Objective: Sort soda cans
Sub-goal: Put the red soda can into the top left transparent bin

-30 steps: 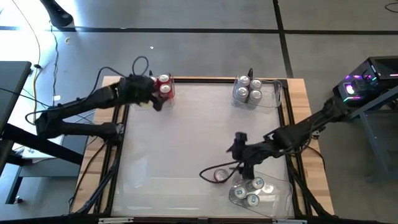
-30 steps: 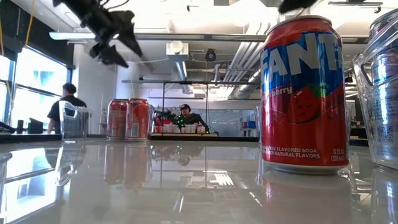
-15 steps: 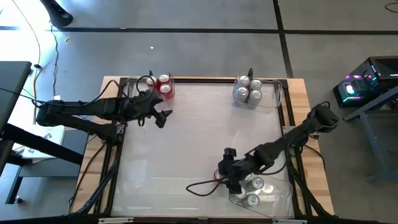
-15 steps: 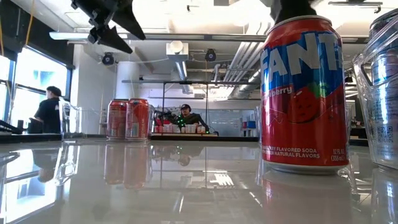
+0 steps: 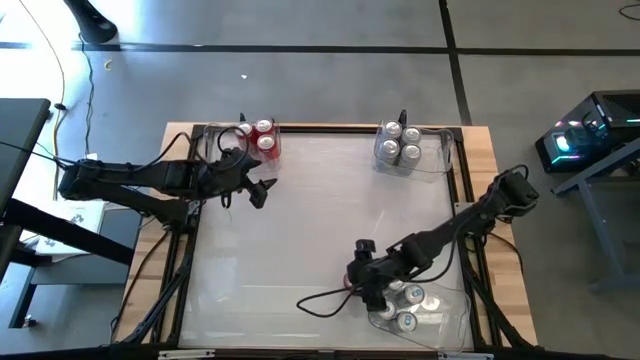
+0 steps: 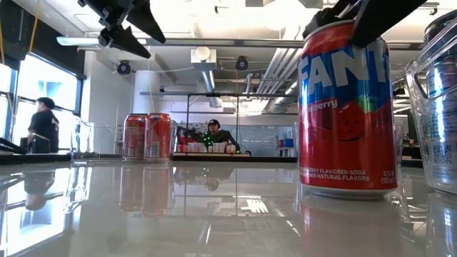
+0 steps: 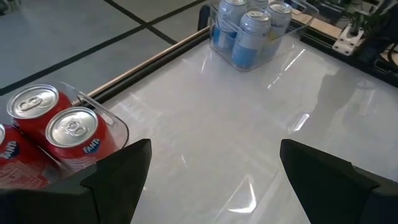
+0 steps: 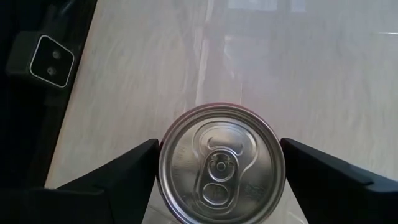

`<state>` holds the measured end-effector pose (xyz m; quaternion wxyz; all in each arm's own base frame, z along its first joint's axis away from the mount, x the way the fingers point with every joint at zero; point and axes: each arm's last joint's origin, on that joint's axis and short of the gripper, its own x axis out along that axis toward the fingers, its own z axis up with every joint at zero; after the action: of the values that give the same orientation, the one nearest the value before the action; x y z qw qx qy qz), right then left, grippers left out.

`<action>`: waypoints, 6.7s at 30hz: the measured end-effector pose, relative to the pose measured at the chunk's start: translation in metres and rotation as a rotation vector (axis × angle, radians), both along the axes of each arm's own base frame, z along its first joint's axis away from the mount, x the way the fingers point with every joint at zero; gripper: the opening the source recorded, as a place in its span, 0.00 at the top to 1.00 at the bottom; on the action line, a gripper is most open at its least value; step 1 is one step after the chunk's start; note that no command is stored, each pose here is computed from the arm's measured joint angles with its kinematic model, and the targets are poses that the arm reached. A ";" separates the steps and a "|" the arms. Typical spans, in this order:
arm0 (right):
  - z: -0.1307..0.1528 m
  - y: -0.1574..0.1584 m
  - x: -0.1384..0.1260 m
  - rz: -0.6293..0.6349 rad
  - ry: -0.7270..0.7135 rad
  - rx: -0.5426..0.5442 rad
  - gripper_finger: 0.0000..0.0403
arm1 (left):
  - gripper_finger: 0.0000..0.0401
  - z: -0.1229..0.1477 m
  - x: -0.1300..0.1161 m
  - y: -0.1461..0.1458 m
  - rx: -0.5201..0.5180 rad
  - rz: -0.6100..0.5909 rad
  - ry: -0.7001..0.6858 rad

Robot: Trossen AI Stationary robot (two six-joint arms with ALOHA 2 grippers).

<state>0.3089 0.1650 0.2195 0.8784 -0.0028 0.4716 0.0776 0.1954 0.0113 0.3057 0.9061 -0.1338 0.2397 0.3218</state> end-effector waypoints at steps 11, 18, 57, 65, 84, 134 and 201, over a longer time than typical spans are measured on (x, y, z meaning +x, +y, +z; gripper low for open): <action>0.002 -0.030 0.021 0.015 -0.071 -0.038 0.31 | 0.13 -0.001 0.000 -0.031 -0.006 -0.058 -0.035; 0.026 -0.074 0.058 -0.043 -0.220 -0.097 0.31 | 0.13 -0.005 -0.006 -0.049 0.022 -0.043 -0.032; 0.052 -0.165 0.130 -0.183 -0.261 -0.080 0.09 | 0.14 -0.091 0.023 -0.118 0.016 -0.259 0.004; -0.024 -0.199 0.102 -0.415 -0.182 -0.138 0.10 | 0.15 -0.118 0.038 -0.134 0.167 -0.186 0.001; -0.071 -0.159 0.083 -0.336 -0.217 0.060 0.10 | 0.15 -0.135 0.025 -0.114 0.282 0.007 0.127; -0.065 -0.154 0.079 -0.505 -0.265 -0.245 0.38 | 0.15 -0.129 0.020 -0.111 0.287 -0.006 0.150; -0.029 -0.083 0.022 -0.509 -0.128 -0.397 0.65 | 0.15 -0.144 0.078 -0.068 0.121 -0.010 0.100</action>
<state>0.3313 0.0824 0.1902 0.8798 -0.0611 0.4070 -0.2381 0.2729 -0.0570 0.1622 0.9010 -0.0614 0.2655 0.3376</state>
